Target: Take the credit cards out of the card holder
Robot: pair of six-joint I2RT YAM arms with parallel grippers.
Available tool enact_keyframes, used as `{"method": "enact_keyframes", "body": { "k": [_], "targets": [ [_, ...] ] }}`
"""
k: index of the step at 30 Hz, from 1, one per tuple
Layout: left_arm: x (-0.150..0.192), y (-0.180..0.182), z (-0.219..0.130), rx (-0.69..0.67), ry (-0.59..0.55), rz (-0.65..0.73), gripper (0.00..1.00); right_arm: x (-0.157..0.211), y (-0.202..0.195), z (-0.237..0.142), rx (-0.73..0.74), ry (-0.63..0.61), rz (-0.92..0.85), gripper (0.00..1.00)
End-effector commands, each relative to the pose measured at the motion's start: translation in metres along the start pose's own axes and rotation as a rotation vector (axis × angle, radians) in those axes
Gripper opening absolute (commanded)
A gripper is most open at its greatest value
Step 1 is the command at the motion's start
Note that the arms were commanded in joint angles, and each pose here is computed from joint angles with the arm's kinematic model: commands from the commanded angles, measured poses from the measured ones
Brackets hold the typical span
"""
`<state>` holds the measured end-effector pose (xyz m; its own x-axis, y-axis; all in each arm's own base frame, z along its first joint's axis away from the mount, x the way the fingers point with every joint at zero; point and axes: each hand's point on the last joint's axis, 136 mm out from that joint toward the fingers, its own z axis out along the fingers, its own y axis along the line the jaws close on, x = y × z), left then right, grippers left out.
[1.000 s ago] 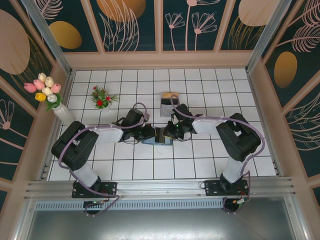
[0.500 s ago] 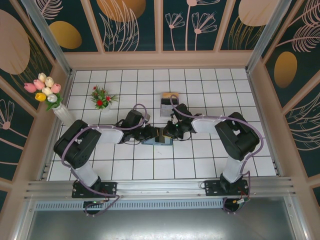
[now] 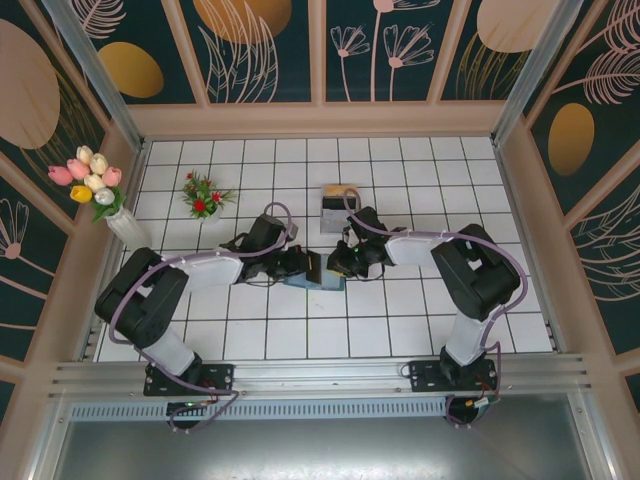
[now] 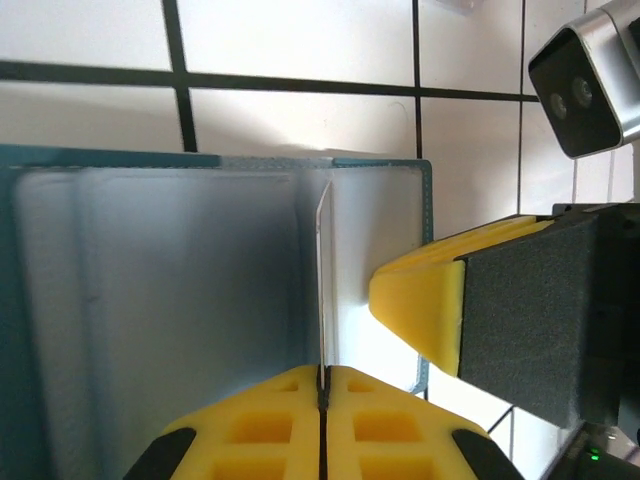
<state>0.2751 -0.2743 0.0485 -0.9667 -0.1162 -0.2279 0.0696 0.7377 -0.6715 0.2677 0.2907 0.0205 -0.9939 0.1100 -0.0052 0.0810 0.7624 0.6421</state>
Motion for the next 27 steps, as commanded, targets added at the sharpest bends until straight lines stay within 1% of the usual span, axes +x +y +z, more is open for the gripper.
{"method": "enact_keyframes", "body": {
  "k": [1, 5, 8, 12, 14, 15, 16, 17, 18, 20, 23, 27],
  "targets": [
    [-0.007, 0.015, -0.018, -0.134, -0.027, 0.052, 0.08, -0.001, -0.011, -0.004, 0.037, -0.011, 0.018, 0.15],
    [-0.018, 0.000, -0.033, -0.110, -0.077, 0.074, 0.08, -0.011, 0.010, -0.012, -0.015, -0.042, -0.023, 0.17],
    [-0.030, -0.021, -0.049, -0.075, -0.130, 0.101, 0.08, -0.024, 0.040, -0.028, -0.096, -0.091, -0.087, 0.21],
    [-0.048, -0.025, -0.073, -0.137, -0.221, 0.136, 0.08, -0.039, 0.072, -0.057, -0.173, -0.165, -0.168, 0.28],
    [-0.052, -0.028, -0.079, -0.134, -0.254, 0.134, 0.08, -0.046, 0.082, -0.069, -0.205, -0.190, -0.197, 0.30],
    [-0.055, -0.033, -0.081, -0.111, -0.271, 0.130, 0.08, -0.049, 0.086, -0.075, -0.228, -0.202, -0.206, 0.32],
    [-0.056, -0.038, -0.082, -0.082, -0.281, 0.123, 0.08, -0.050, 0.092, -0.080, -0.255, -0.210, -0.219, 0.36],
    [-0.058, -0.046, -0.083, -0.040, -0.294, 0.114, 0.08, -0.048, 0.100, -0.086, -0.295, -0.218, -0.239, 0.45],
    [-0.061, -0.055, -0.084, 0.012, -0.307, 0.102, 0.08, -0.057, 0.100, -0.097, -0.326, -0.254, -0.236, 0.52],
    [-0.065, -0.071, -0.084, 0.103, -0.325, 0.080, 0.08, -0.065, 0.101, -0.112, -0.359, -0.294, -0.248, 0.59],
    [-0.072, -0.085, -0.084, 0.193, -0.332, 0.046, 0.08, -0.072, 0.103, -0.127, -0.408, -0.297, -0.261, 0.63],
    [-0.077, -0.105, -0.086, 0.317, -0.321, 0.026, 0.08, -0.066, 0.115, -0.132, -0.504, -0.242, -0.279, 0.64]
  ]
}}
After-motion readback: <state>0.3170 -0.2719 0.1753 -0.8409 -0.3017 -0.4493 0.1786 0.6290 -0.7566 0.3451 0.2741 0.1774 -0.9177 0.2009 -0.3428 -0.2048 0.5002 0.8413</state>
